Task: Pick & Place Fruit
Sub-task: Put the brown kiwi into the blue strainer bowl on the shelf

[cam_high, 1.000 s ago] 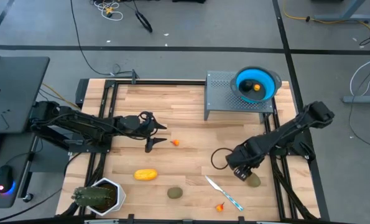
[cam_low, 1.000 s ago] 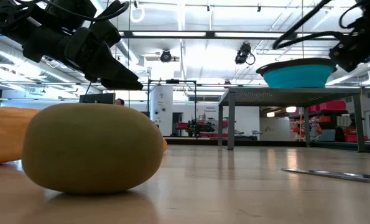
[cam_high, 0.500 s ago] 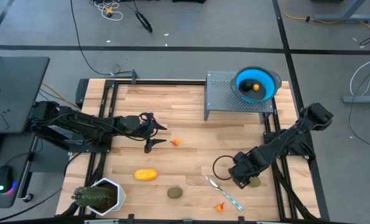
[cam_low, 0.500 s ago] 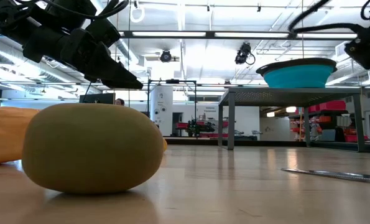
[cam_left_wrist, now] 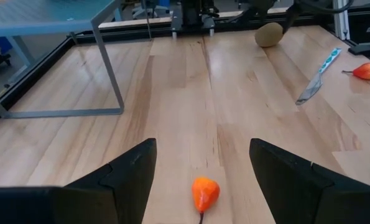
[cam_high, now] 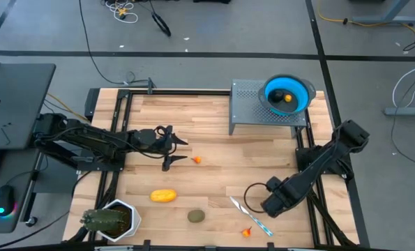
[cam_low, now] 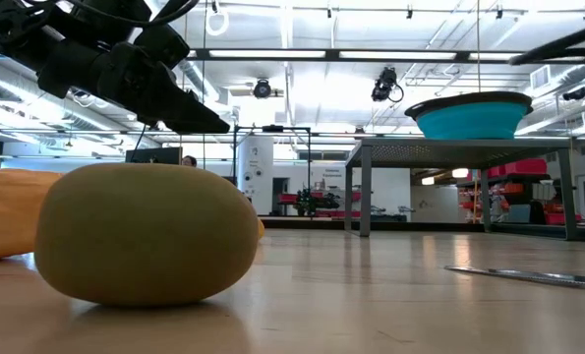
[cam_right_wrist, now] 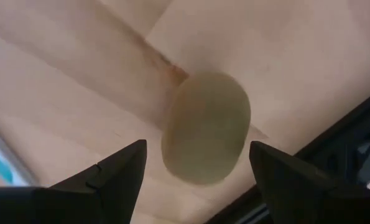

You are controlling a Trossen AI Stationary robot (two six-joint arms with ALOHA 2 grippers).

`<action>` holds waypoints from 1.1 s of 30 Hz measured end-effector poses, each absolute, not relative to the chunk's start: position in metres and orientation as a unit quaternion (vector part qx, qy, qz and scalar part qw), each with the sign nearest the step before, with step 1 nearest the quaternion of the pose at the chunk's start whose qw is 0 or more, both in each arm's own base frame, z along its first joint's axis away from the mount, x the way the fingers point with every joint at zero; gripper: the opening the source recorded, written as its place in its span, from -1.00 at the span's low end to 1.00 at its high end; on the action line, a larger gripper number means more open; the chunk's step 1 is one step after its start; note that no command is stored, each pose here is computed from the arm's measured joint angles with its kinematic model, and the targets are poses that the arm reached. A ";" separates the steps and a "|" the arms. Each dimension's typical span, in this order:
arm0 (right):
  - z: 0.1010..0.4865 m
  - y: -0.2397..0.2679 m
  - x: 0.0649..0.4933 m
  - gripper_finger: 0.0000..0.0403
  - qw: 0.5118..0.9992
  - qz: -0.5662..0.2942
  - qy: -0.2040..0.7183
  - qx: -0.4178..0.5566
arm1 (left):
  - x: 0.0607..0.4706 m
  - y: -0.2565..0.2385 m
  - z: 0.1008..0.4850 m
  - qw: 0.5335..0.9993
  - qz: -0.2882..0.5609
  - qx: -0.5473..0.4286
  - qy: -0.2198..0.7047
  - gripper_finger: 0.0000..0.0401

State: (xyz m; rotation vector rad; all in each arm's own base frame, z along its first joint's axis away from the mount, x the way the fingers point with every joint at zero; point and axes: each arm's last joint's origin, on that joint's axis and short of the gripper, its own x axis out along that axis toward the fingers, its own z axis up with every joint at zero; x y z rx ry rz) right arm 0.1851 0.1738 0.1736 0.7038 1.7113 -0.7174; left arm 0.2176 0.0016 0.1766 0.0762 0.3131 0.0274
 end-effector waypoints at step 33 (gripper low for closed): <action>0.155 0.182 0.180 0.13 0.545 -0.321 0.721 0.282 | 0.216 0.001 0.173 0.984 0.008 0.021 0.176 0.32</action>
